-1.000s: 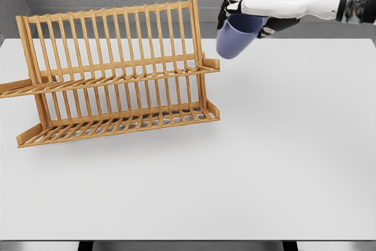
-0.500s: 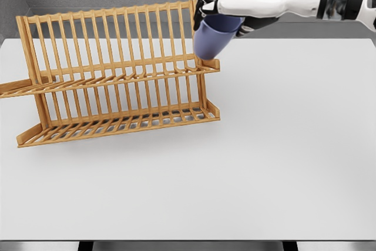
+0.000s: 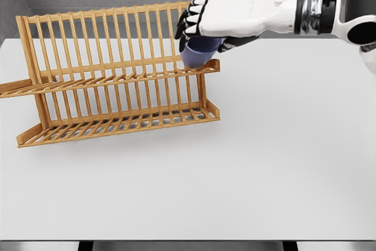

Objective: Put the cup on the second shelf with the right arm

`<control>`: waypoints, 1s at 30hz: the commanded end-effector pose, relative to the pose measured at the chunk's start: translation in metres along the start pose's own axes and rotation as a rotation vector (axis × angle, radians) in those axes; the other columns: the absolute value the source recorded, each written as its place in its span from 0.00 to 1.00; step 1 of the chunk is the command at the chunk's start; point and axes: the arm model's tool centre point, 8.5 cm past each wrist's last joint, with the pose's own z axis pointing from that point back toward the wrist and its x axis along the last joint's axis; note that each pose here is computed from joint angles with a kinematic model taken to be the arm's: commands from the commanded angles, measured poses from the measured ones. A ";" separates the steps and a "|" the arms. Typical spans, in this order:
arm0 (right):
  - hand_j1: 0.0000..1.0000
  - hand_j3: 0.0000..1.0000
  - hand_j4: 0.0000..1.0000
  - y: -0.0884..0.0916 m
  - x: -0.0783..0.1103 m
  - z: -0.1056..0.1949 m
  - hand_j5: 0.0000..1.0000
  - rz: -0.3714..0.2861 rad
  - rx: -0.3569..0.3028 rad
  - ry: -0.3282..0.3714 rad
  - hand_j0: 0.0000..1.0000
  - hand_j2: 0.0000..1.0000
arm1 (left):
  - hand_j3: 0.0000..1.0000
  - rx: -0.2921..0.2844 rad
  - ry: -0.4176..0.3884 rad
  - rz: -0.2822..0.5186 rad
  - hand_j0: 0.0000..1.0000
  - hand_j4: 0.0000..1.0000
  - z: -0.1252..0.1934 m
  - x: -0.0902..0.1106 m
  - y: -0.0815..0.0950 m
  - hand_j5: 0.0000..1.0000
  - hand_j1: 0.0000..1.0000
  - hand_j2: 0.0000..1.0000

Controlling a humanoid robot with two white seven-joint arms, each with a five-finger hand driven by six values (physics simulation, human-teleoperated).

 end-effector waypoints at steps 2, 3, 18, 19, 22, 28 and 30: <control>0.68 0.68 0.68 0.005 0.001 -0.002 0.68 -0.008 0.015 -0.004 0.68 0.68 | 1.00 0.000 0.000 0.000 1.00 1.00 0.000 0.000 0.000 1.00 1.00 1.00; 0.70 0.70 0.70 0.005 0.001 -0.002 0.70 -0.007 0.016 -0.003 0.70 0.70 | 1.00 0.000 0.000 0.000 1.00 1.00 0.000 0.000 0.000 1.00 1.00 1.00; 1.00 1.00 1.00 0.046 -0.025 0.240 1.00 -0.140 -0.246 0.552 1.00 1.00 | 1.00 -0.001 0.000 0.000 1.00 1.00 0.000 0.000 0.000 1.00 1.00 1.00; 1.00 1.00 1.00 0.086 -0.015 0.258 1.00 -0.225 -0.227 0.606 1.00 1.00 | 1.00 0.000 0.000 0.000 1.00 1.00 0.000 0.000 0.000 1.00 1.00 1.00; 1.00 1.00 1.00 0.145 0.003 0.259 1.00 -0.359 -0.204 0.633 1.00 1.00 | 1.00 0.000 0.000 0.000 1.00 1.00 0.000 0.000 0.000 1.00 1.00 1.00; 1.00 1.00 1.00 0.179 0.015 0.207 1.00 -0.466 -0.323 0.562 1.00 1.00 | 1.00 -0.001 0.000 0.000 1.00 1.00 0.000 0.000 0.000 1.00 1.00 1.00; 1.00 1.00 1.00 0.187 0.017 0.198 1.00 -0.482 -0.329 0.557 1.00 1.00 | 1.00 0.000 0.001 -0.001 1.00 1.00 0.000 0.000 0.000 1.00 1.00 1.00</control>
